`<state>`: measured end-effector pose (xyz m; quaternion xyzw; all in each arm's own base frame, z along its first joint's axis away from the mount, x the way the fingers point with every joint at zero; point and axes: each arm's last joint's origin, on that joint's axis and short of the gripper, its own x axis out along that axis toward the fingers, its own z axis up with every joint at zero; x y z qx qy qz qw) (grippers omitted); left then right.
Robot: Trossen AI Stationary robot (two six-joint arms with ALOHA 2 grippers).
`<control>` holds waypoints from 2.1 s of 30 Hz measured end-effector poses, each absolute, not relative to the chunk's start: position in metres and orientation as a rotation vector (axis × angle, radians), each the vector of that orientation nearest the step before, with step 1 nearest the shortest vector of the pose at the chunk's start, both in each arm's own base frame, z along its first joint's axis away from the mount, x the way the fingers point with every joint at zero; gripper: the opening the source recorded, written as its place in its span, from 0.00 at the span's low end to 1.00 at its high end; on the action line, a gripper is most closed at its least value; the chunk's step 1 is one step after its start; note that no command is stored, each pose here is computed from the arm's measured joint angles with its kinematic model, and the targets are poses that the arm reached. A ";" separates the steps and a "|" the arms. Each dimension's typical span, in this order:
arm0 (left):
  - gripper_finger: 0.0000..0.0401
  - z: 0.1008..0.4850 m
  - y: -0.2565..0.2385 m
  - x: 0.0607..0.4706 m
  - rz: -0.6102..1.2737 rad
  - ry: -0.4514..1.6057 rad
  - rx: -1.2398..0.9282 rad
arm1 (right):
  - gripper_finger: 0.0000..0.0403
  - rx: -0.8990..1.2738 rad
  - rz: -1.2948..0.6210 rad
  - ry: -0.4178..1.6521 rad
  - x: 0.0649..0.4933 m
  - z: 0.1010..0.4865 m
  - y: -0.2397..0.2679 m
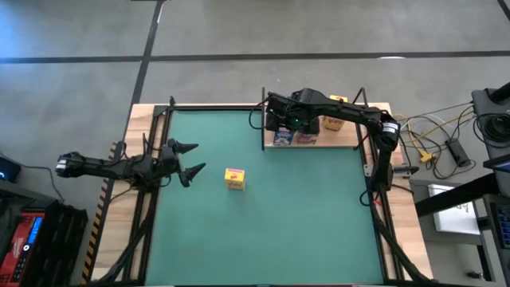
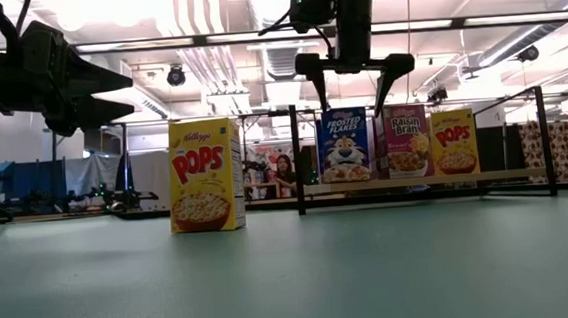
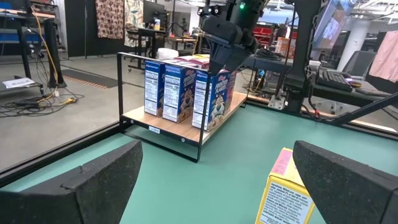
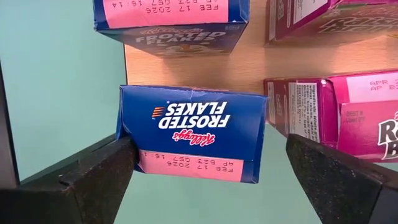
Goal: Stack cereal on shelf
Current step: Put the blue cereal box onto the shelf, then put the yellow cereal box onto the shelf
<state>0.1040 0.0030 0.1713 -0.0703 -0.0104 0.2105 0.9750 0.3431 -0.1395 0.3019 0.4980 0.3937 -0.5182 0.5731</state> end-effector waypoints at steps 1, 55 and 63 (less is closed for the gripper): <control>0.99 0.171 0.003 0.104 0.425 -0.021 -0.142 | 0.99 1.168 -1.215 0.923 0.343 0.302 -0.140; 0.99 0.171 0.003 0.104 0.425 -0.021 -0.142 | 0.99 1.255 -1.234 0.925 0.349 0.320 -0.121; 0.99 0.171 0.003 0.104 0.424 -0.021 -0.142 | 0.99 1.336 -1.240 0.970 0.356 0.318 -0.086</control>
